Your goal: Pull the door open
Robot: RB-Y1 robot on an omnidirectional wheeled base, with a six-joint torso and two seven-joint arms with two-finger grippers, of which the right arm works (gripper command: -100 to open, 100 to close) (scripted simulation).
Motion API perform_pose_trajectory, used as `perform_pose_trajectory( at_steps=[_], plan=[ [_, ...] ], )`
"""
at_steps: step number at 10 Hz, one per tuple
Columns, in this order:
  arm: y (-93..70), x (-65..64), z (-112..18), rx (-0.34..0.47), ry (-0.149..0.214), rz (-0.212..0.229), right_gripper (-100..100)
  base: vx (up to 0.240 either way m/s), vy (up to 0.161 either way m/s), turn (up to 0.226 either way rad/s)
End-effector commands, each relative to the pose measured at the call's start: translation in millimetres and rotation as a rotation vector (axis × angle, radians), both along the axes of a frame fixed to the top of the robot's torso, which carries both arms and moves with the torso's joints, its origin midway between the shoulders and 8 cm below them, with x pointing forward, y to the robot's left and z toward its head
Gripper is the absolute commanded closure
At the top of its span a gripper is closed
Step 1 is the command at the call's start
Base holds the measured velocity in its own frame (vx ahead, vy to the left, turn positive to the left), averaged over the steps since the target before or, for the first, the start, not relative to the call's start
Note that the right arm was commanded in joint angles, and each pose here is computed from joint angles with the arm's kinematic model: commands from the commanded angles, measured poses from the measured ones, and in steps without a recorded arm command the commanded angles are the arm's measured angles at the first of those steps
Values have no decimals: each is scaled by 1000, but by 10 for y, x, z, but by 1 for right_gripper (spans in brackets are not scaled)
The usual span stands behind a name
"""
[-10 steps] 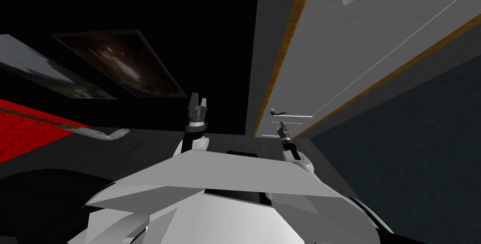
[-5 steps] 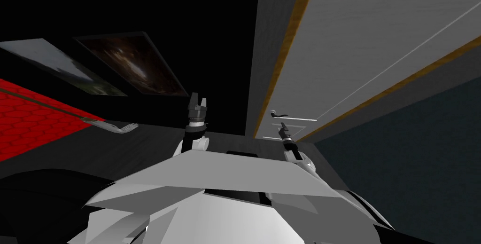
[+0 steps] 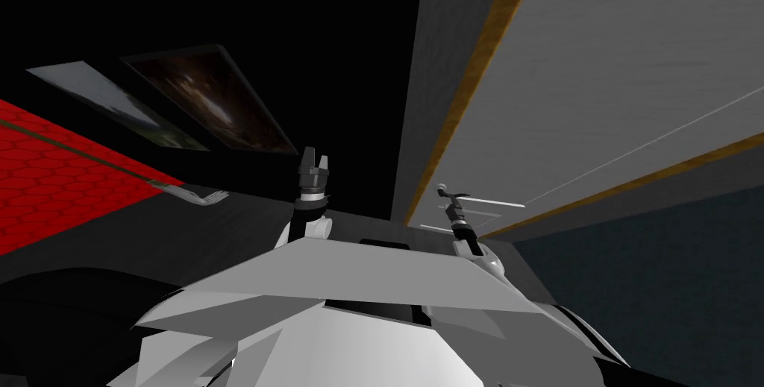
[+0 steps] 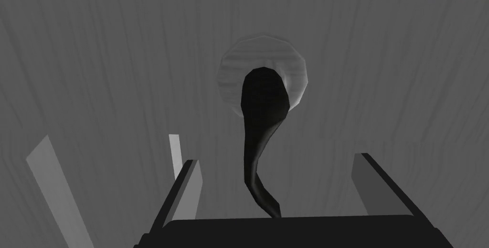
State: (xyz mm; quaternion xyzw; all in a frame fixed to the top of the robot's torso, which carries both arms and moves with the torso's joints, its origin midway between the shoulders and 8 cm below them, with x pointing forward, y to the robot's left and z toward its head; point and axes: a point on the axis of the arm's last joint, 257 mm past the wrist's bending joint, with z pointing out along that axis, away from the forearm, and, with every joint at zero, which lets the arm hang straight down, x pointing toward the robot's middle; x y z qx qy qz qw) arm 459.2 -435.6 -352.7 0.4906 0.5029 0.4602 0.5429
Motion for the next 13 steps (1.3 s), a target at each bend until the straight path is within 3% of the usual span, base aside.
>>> perform_pose_trajectory(
  at_steps=[1,4,5,10,13],
  plan=[
    [-110,-36,-14,1,0,-25,-100,143,-36,133],
    [-163,-61,-16,2,-2,-39,-100,151,-68,98],
    [-163,-61,-16,2,-2,-39,100,-12,5,-8],
    [-163,-61,-16,2,-2,-39,100,-14,5,-3],
    [-155,-145,-24,-3,4,-2,100,-144,-49,91]
  ],
)
